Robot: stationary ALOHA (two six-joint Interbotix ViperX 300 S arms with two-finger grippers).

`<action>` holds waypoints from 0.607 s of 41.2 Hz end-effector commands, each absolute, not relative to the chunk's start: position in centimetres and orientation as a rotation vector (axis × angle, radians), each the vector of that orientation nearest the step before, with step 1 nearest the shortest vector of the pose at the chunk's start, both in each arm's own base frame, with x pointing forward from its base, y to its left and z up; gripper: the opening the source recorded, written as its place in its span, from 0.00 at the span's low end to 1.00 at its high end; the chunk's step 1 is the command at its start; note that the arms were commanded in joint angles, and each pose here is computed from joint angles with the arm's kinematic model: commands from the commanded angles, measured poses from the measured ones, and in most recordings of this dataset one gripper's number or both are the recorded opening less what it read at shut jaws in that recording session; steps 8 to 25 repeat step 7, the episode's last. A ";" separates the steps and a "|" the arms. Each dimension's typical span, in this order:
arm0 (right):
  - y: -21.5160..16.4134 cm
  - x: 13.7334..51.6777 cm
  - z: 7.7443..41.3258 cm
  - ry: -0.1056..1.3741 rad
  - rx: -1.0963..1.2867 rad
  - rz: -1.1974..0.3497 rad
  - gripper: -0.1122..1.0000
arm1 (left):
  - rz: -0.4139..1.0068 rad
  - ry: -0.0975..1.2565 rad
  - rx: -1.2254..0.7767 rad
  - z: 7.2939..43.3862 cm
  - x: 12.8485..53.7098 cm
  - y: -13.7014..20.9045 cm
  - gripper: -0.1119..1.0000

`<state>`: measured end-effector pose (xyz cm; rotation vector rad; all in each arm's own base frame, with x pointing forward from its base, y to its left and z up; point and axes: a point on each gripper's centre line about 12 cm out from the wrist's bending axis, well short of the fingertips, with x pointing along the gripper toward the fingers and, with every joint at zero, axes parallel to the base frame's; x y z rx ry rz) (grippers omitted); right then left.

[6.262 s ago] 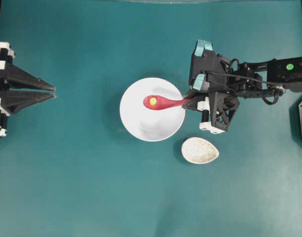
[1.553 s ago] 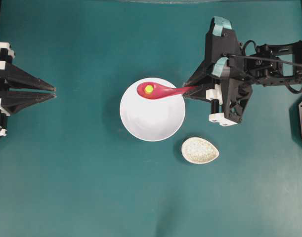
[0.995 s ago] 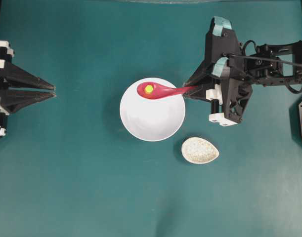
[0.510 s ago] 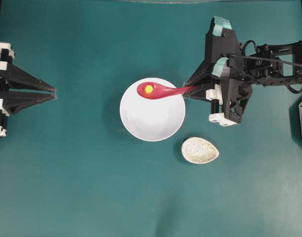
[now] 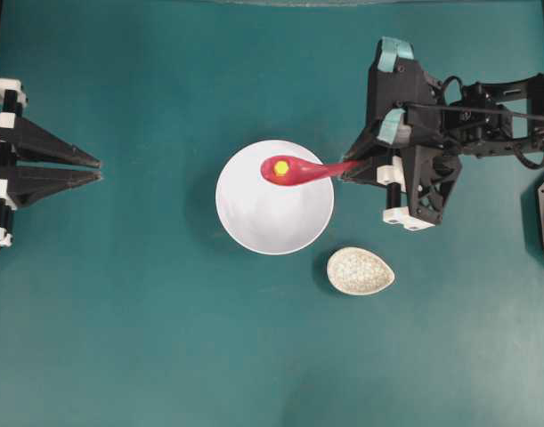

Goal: Scoop the yellow hexagonal prism block from the bowl with a spoon using the right arm.
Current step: 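Hold the spoon with the yellow block raised above the bowl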

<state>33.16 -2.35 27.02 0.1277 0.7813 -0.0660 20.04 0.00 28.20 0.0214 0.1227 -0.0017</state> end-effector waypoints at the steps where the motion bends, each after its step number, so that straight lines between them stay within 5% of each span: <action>1: -2.2 33.1 28.8 0.743 0.130 -0.061 0.31 | -0.001 0.092 0.023 29.8 20.4 0.0 0.26; 25: -2.3 33.0 28.8 0.752 0.128 -0.062 0.31 | -0.001 0.107 0.020 30.3 20.4 0.0 0.26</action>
